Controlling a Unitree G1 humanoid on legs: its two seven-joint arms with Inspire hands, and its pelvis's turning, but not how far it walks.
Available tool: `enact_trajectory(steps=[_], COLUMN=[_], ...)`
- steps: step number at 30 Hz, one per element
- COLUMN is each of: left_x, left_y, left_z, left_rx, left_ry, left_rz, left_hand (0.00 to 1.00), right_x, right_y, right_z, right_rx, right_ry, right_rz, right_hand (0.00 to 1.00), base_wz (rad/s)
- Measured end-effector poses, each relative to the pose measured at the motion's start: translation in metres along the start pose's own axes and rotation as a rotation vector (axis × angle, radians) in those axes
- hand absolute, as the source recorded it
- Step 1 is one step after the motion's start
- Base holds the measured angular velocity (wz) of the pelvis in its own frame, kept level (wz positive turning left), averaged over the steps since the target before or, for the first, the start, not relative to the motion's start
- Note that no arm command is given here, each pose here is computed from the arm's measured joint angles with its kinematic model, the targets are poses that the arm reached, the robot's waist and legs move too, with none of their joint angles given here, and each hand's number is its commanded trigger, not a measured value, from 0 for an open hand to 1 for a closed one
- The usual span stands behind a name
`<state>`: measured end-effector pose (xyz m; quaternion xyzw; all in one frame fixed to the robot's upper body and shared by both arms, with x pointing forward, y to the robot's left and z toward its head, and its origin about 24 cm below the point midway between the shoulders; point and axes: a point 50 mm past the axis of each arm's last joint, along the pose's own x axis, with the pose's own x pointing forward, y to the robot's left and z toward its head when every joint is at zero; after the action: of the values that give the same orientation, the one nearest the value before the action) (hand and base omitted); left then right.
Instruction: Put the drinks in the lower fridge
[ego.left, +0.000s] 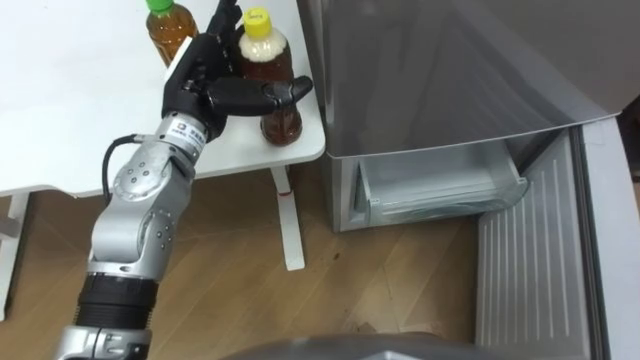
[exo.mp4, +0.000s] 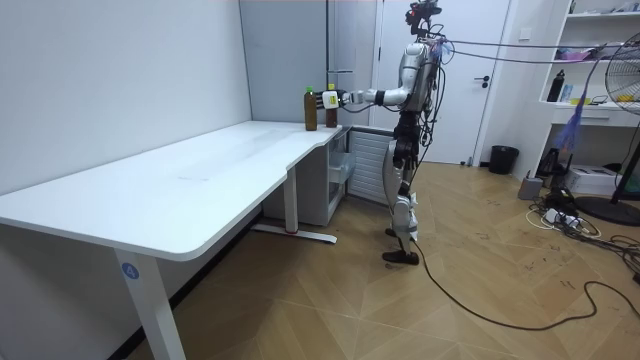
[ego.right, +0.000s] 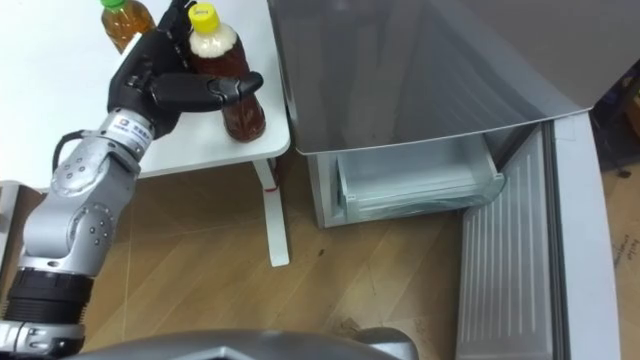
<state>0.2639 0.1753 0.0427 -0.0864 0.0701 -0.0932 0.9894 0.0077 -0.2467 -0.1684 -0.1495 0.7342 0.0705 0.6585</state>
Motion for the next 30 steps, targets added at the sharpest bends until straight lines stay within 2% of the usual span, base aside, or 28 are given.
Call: enact_trajectory(steps=[12,13,14,15,25,30], left_x=[0.0001,0.0001,0.0001,0.0001,0.0007,0.0078], left_y=[0.0036,0.0036,0.0036,0.0036,0.004,0.0057], left_z=[-0.0078,-0.0078,-0.0078,-0.0078,-0.0086,-0.0089], left_rx=[-0.013,-0.013,-0.013,-0.013,-0.016,-0.013], left_ry=[0.032,0.032,0.032,0.032,0.036,0.048], left_rz=[0.031,0.031,0.031,0.031,0.032,0.035], left_hand=[0.02,0.14,0.67,1.0,1.0,1.0], right_x=[-0.0008,-0.0008,-0.0008,-0.0007,-0.001,-0.001], right_y=[-0.0024,-0.0024,-0.0024,-0.0024,-0.0032,-0.0033], right_z=[0.0068,0.0068,0.0067,0.0067,0.0091,0.0097], right_rx=[0.026,0.027,0.029,0.029,0.027,0.022], right_ry=[-0.023,-0.023,-0.023,-0.022,-0.034,-0.037], right_rz=[-0.005,-0.005,-0.004,-0.004,-0.007,-0.007], right_hand=[0.0,0.0,0.0,0.0,0.0,0.0], base_wz=[0.0,0.0,0.0,0.0,0.0,0.0])
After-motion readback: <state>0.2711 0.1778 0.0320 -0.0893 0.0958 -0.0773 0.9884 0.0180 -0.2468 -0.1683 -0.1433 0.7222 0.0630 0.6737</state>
